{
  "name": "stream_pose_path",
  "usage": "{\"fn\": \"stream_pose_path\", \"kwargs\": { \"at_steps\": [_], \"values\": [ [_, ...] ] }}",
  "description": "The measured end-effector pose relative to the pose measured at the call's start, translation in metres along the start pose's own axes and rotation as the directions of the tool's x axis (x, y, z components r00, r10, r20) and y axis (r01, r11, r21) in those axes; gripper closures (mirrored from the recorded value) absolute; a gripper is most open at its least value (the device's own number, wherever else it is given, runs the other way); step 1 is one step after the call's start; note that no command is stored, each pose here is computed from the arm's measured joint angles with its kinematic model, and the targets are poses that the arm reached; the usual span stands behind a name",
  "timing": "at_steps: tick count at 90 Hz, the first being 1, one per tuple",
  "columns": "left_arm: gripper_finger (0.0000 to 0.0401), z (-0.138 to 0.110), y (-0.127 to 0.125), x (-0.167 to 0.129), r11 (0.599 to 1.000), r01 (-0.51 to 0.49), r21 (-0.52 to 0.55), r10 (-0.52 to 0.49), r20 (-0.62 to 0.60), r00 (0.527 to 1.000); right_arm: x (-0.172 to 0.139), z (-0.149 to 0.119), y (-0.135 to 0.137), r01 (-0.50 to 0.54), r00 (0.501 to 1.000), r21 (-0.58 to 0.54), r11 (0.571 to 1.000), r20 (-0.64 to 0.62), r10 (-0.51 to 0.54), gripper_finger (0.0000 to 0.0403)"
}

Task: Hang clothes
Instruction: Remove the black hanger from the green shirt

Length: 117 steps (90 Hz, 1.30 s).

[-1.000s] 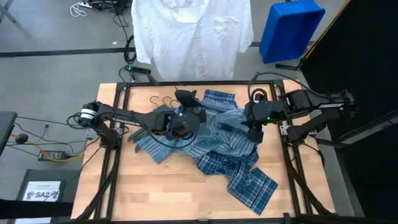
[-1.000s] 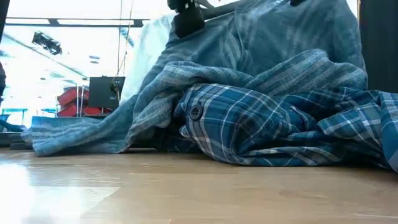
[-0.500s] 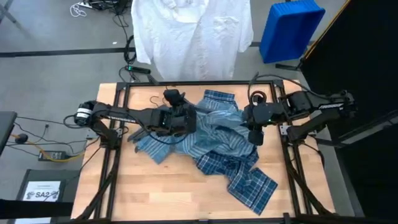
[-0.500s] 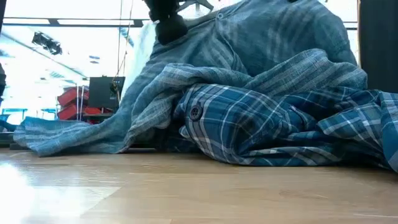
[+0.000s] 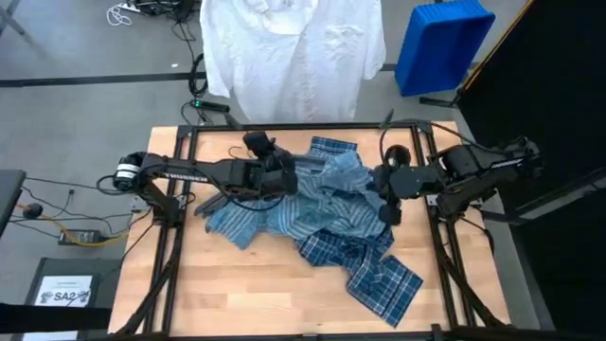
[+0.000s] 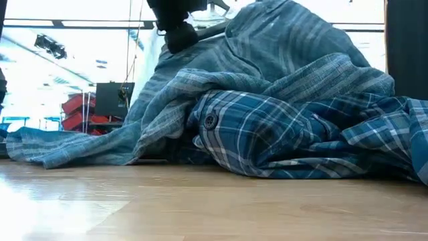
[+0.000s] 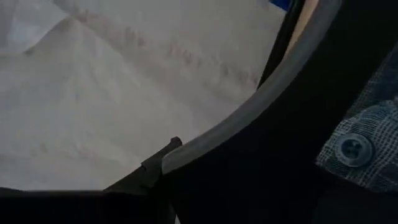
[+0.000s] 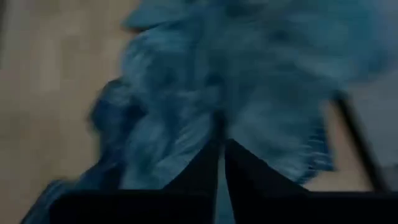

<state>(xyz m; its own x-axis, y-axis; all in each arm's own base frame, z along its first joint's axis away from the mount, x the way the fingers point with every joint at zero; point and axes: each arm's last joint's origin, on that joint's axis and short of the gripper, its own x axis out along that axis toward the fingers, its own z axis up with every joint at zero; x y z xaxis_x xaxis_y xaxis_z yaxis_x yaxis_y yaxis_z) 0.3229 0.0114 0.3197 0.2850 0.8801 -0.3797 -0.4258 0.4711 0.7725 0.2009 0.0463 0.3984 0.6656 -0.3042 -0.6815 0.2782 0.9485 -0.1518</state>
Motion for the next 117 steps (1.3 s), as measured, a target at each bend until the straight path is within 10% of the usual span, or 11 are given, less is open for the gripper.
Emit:
{"fn": "stream_pose_path", "kwargs": {
  "at_steps": [32, 58, 81, 117],
  "values": [
    [0.0234, 0.0, -0.001, 0.0, 1.0, 0.016, 0.0, -0.016, 0.002, 1.0, -0.025, -0.013, -0.02, 0.103, 0.977, 0.097, 0.99, 0.176, -0.119, 0.031],
    [0.0234, 0.002, -0.001, 0.0, 1.0, 0.027, -0.013, -0.027, 0.013, 1.0, 0.032, -0.067, -0.008, -0.02, 0.941, 0.18, 0.983, 0.337, -0.042, 0.0275],
    [0.0235, 0.003, -0.003, -0.002, 0.999, 0.038, -0.022, -0.037, 0.026, 0.999, 0.038, -0.061, -0.014, -0.142, 0.866, 0.193, 0.971, 0.5, 0.027, 0.0232],
    [0.0235, 0.004, -0.004, -0.003, 0.999, 0.042, -0.023, -0.041, 0.032, 0.999, 0.052, -0.07, -0.023, -0.089, 0.931, 0.138, 0.986, 0.364, 0.033, 0.0396]
  ]
}}
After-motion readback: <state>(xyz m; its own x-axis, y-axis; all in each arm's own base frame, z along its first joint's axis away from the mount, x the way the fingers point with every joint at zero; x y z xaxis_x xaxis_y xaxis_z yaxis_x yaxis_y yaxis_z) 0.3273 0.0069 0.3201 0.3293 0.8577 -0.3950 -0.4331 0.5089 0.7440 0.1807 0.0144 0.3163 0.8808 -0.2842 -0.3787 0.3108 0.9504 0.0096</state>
